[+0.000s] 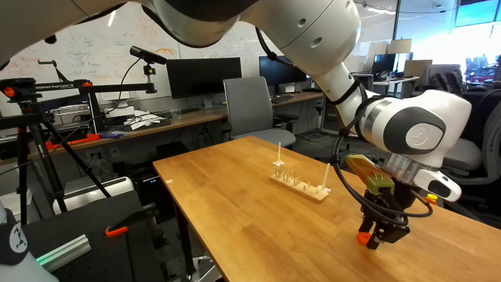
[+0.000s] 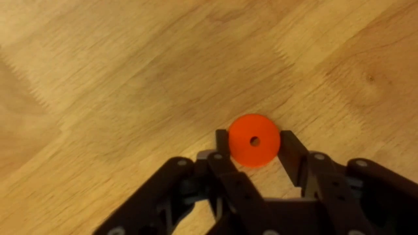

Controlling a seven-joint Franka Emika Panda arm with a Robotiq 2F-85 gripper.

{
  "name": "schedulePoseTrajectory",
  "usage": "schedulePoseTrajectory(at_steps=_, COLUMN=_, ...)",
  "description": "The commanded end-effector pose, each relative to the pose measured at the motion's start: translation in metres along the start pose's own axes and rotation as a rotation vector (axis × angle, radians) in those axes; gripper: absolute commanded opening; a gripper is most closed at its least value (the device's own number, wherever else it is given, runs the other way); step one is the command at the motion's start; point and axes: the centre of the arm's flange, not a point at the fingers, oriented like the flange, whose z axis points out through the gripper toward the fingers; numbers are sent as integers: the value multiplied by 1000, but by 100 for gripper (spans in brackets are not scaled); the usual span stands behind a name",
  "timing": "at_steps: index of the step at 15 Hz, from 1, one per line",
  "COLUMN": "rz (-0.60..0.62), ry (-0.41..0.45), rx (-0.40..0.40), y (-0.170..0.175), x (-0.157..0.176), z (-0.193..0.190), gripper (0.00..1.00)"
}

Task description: Put the orange disc on the wooden stand

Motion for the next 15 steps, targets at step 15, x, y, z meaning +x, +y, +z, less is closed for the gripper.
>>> schedulePoseTrajectory(at_steps=15, rz=-84, ry=0, rx=179, y=-81, x=-44, z=-83, gripper=17)
